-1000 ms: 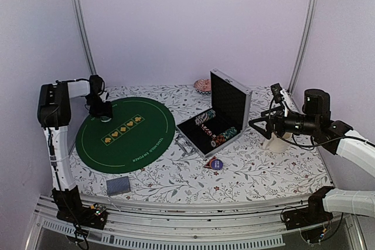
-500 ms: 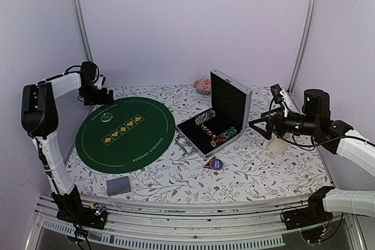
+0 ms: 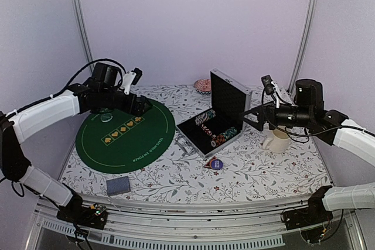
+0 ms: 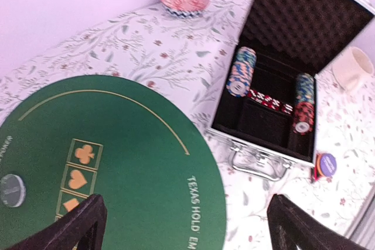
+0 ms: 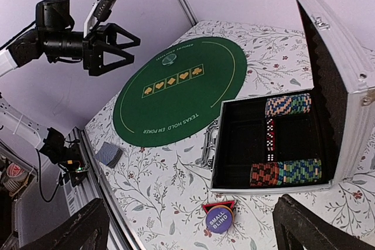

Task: Distribute texas hold em gaming equipment
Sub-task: Place the dealer button in the dealer area, then pick up the small blind button from the center of the board.

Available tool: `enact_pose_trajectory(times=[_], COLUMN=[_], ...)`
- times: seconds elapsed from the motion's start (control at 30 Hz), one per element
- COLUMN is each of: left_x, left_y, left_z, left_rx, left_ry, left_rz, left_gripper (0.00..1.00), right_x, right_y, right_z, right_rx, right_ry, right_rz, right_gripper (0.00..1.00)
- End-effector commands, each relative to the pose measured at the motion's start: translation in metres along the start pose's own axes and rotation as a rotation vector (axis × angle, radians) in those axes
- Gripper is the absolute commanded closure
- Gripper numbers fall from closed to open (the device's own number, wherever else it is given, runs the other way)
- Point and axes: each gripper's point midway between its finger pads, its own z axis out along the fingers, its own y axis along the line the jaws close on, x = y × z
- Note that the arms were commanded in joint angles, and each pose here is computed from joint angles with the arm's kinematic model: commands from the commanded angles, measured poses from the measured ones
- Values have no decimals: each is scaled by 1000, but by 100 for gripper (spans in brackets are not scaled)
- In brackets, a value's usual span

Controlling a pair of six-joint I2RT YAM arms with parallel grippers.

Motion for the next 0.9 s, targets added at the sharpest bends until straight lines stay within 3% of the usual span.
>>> enact_pose_trajectory(times=[0.0, 0.27, 0.5, 0.87], left_x=[19, 27, 25, 31], left_y=[-50, -83, -78, -77], left_z=[3, -4, -10, -5], left_rx=[177, 287, 260, 252], left_ry=[-5, 5, -25, -11], left_rz=[-28, -46, -42, -41], left_gripper=[2, 2, 2, 2], right_x=[2, 79, 137, 191], right_y=[2, -3, -28, -45], right_z=[25, 84, 121, 128], right_rx=[88, 333, 474, 523], right_ry=[43, 348, 586, 740], right_rz=[67, 90, 77, 109], right_gripper=[2, 6, 9, 22])
